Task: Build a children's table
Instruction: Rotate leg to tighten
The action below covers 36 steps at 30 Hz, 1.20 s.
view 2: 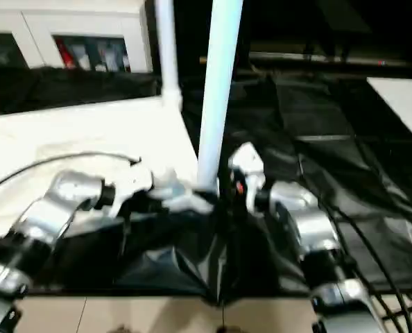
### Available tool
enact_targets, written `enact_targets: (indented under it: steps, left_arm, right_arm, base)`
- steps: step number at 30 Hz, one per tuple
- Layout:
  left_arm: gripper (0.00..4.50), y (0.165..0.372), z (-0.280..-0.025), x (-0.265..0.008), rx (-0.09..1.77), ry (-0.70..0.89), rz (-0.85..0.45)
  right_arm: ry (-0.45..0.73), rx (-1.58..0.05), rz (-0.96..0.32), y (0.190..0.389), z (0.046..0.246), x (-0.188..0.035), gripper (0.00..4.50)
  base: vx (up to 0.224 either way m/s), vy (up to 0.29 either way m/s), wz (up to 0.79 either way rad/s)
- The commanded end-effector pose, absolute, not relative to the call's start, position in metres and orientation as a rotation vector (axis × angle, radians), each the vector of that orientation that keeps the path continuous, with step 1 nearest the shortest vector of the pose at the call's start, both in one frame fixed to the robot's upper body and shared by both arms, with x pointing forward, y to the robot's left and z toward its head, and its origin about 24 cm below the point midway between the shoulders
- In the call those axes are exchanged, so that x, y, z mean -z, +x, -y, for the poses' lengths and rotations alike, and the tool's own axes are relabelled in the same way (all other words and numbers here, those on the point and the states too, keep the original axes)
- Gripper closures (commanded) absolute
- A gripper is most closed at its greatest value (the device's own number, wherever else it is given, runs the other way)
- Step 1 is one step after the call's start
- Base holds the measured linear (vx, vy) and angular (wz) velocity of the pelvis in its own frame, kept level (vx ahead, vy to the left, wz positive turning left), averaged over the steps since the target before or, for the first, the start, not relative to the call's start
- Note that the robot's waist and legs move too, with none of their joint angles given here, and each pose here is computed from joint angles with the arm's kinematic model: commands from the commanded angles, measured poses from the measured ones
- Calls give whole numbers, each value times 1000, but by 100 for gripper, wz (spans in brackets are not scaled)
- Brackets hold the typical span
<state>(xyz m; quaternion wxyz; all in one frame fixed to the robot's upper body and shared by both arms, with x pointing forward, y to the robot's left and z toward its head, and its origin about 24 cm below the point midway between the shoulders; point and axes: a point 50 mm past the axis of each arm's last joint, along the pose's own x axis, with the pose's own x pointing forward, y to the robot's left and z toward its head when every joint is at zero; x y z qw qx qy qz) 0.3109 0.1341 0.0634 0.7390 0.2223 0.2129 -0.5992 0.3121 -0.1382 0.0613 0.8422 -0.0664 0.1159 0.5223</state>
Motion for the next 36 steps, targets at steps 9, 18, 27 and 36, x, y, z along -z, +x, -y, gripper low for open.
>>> enact_targets:
  steps: [9, 18, 27, 36]
  left_arm:
    - [450, 308, -121, -79, 1387, 441, -356]
    - [450, 308, -123, -78, 1374, 442, -365]
    - [450, 307, -125, -75, 1374, 431, -388]
    - [450, 338, -107, -64, 1055, 376, -413]
  right_arm:
    - [-191, -1118, -259, 313, 132, -57, 78]
    - [-170, -1114, -254, 315, 130, -56, 144]
    - [-123, -1084, -248, 316, 129, -52, 170]
    - [36, -552, -342, 337, 125, -22, 171]
  base:
    - [0, 0, 0]
    - [0, 0, 0]
    - [0, 0, 0]
    - [0, 0, 0]
